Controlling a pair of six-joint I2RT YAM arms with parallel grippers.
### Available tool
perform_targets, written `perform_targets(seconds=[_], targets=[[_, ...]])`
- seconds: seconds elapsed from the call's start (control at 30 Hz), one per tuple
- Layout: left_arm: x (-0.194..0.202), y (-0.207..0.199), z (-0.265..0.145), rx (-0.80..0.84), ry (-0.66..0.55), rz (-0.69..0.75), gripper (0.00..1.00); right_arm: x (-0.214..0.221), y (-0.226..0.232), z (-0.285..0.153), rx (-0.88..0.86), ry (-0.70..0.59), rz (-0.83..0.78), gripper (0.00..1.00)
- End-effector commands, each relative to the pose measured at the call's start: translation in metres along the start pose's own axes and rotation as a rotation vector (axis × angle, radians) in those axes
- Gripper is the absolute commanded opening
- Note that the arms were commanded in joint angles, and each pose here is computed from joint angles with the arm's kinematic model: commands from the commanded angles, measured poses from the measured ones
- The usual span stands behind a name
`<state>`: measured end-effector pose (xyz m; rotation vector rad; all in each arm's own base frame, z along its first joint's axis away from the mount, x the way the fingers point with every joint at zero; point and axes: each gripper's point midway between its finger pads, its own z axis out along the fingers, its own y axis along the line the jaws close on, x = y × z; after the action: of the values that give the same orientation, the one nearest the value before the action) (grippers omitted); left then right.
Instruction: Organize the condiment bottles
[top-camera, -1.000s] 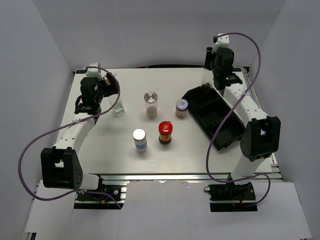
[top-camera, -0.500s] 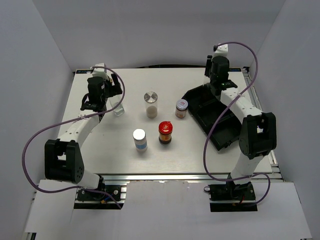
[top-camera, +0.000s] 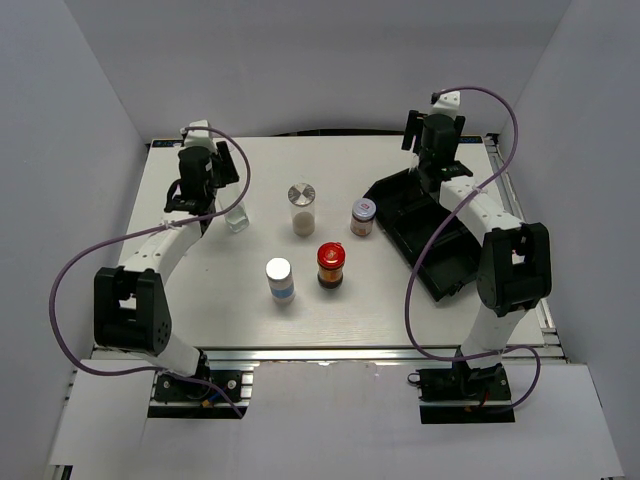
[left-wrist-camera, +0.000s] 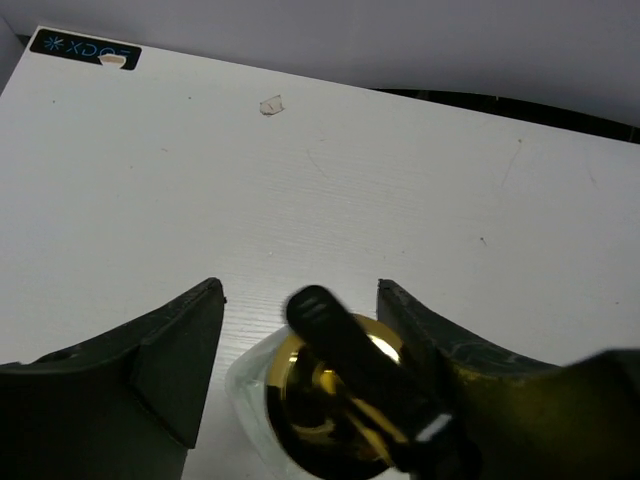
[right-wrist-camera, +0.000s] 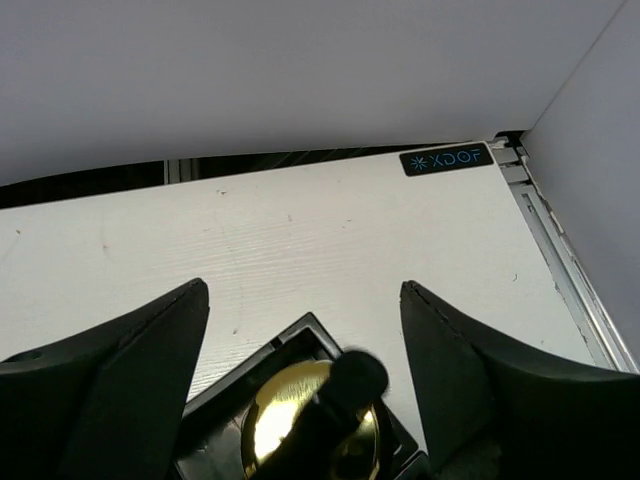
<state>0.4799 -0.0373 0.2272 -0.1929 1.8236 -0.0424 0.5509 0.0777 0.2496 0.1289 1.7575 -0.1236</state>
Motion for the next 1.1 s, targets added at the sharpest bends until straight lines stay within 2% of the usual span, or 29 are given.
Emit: perform_targets(seconds=[0.0,0.1,0.13,0.33,0.37,0.4,0.6,0.8,0.9,0.93,0.97,1.07], targets=[[-0.027,-0.004,0.002,-0.003,-0.055,-0.010,0.70,-0.029,-0.004,-0.005,0.023,-0.070,0.058,0.83],[-0.025,-0.008,0.004,0.014,-0.045,-0.008,0.58,-0.038,-0.005,-0.013,0.009,-0.082,0.066,0.85],[-0.026,-0.009,0.004,0.018,-0.045,-0.008,0.47,-0.041,-0.004,-0.016,-0.002,-0.085,0.068,0.85],[-0.037,-0.014,-0.003,0.048,-0.064,-0.001,0.18,-0.074,0.000,-0.042,-0.080,-0.143,0.079,0.88],[-0.043,-0.016,-0.005,0.058,-0.076,-0.002,0.07,-0.080,0.000,-0.046,-0.088,-0.150,0.080,0.88],[-0.047,-0.017,-0.007,0.062,-0.083,0.005,0.01,-0.088,-0.002,-0.053,-0.096,-0.161,0.079,0.89],[-0.101,-0.031,-0.022,0.113,-0.169,0.028,0.00,-0.129,-0.006,-0.096,-0.165,-0.251,0.065,0.89],[-0.143,-0.057,-0.042,0.217,-0.245,0.044,0.00,-0.149,0.017,-0.151,-0.415,-0.359,-0.062,0.89],[-0.161,-0.082,-0.055,0.329,-0.261,0.081,0.00,-0.147,0.050,-0.188,-0.680,-0.416,-0.217,0.90],[-0.168,-0.100,-0.064,0.414,-0.274,0.099,0.00,-0.140,0.072,-0.210,-0.856,-0.436,-0.283,0.89],[-0.173,-0.109,-0.070,0.458,-0.284,0.113,0.00,-0.133,0.080,-0.221,-0.936,-0.437,-0.336,0.89],[-0.188,-0.145,-0.098,0.629,-0.325,0.166,0.00,-0.122,0.102,-0.254,-1.180,-0.456,-0.384,0.89]])
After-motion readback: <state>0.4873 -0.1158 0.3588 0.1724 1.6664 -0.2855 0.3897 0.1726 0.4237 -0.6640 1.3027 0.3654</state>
